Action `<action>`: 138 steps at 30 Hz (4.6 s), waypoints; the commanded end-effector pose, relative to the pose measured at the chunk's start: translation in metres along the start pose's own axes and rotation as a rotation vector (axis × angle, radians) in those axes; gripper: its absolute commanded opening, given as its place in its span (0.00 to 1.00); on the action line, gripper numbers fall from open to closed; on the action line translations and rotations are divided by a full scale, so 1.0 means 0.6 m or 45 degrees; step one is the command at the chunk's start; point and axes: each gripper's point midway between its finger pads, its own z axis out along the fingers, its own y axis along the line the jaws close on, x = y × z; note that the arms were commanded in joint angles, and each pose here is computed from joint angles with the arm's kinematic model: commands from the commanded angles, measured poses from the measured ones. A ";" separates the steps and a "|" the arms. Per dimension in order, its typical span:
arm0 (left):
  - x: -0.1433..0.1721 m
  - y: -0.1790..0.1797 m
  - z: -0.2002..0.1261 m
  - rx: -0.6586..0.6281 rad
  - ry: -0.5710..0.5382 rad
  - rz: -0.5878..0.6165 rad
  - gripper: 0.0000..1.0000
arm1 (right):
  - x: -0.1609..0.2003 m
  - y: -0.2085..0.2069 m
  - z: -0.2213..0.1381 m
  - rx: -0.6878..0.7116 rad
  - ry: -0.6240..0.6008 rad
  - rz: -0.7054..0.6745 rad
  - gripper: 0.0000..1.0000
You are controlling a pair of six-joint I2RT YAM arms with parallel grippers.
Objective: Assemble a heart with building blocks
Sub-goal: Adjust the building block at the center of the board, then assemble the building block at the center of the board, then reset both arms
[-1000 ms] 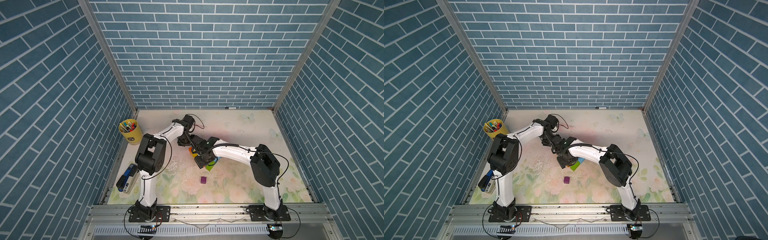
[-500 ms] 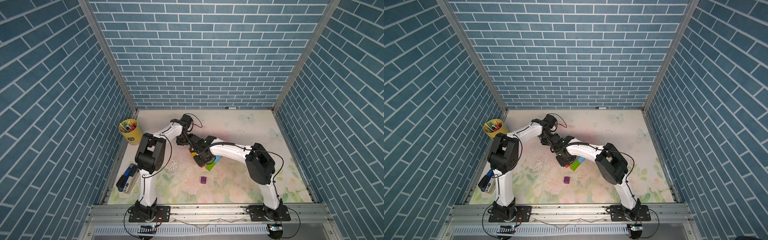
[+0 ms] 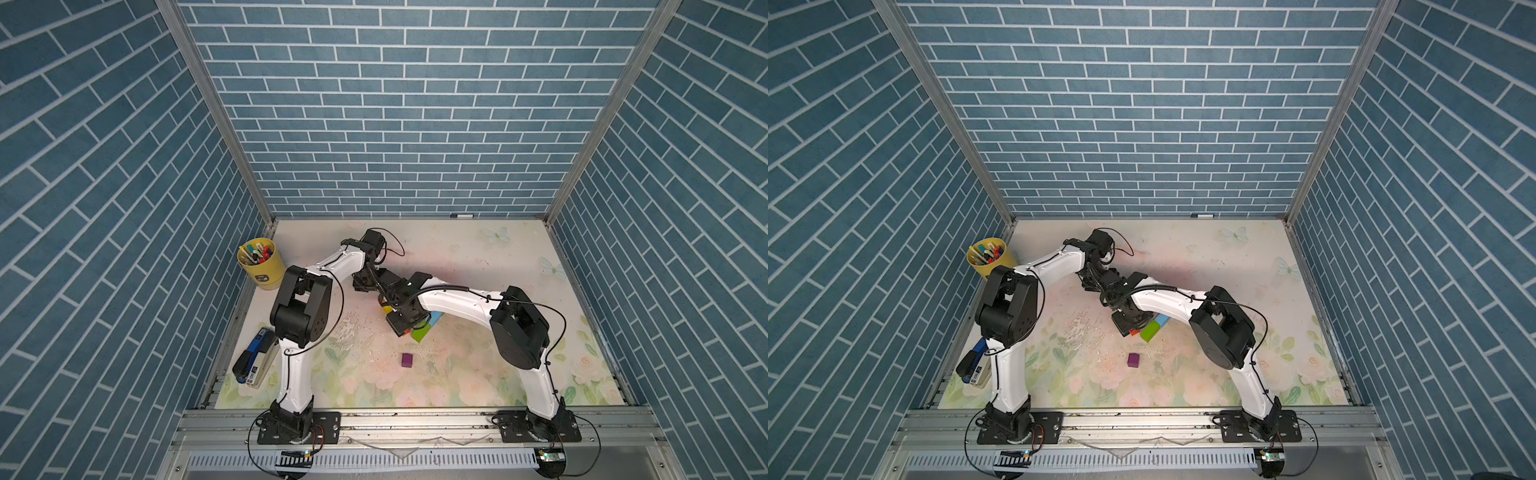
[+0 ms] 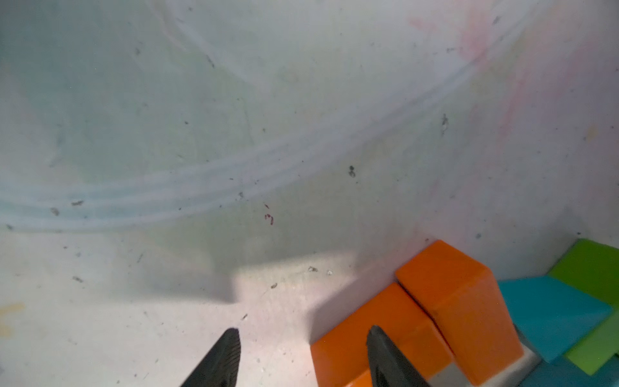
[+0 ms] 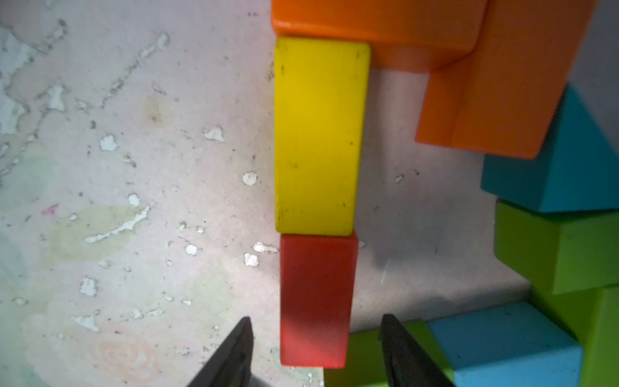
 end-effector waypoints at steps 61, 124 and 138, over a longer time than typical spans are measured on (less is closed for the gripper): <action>0.121 0.076 -0.193 -0.009 -0.181 -0.272 0.65 | 0.136 0.025 -0.039 0.050 0.115 0.440 0.57; 0.080 0.154 -0.412 -0.265 -1.005 -0.257 0.79 | 0.139 -0.454 -0.378 0.839 -0.705 1.006 0.76; 0.072 0.356 -0.277 -0.818 -1.085 -0.292 1.00 | 0.257 -0.672 -0.259 1.131 -0.826 1.296 0.88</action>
